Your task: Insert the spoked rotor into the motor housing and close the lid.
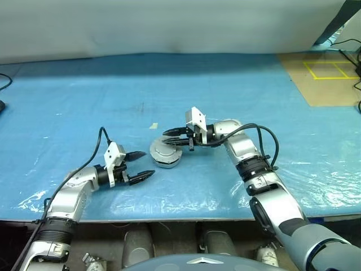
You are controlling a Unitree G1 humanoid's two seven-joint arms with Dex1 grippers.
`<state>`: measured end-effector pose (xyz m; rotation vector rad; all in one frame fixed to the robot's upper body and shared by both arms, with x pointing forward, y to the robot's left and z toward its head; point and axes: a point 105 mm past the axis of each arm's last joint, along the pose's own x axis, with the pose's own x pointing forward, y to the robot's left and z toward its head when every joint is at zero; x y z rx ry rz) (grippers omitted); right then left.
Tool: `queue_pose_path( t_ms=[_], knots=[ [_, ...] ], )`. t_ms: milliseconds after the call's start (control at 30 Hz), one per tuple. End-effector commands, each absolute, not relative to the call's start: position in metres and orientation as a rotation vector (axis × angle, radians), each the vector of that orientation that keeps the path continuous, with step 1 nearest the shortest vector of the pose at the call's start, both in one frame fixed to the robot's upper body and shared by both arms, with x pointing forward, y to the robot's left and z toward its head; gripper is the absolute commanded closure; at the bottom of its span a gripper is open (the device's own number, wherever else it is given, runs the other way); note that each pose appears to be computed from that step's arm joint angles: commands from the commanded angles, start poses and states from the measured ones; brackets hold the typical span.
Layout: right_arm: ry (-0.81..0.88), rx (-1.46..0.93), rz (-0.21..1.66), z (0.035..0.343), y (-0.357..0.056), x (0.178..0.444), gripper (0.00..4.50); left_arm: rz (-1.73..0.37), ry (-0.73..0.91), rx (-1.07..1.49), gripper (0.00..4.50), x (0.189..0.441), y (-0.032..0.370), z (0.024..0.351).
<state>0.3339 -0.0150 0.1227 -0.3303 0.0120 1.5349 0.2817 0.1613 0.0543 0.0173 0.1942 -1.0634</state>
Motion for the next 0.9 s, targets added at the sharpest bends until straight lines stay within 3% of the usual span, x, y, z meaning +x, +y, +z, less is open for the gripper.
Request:
queue_pose_path(
  t_ms=[33,200,900],
  knots=[
    [-0.043,-0.314,1.573,0.134,-0.006,0.323,1.83,-1.046,0.165,0.001,0.00,0.280,0.173,0.059],
    [-0.032,-0.329,1.509,0.128,-0.004,0.332,0.06,-1.047,0.176,0.006,0.00,0.278,0.175,0.052],
    [0.069,-0.357,1.511,0.095,-0.006,0.332,0.03,-1.030,0.176,0.024,0.00,0.278,0.179,0.037]
  ],
)
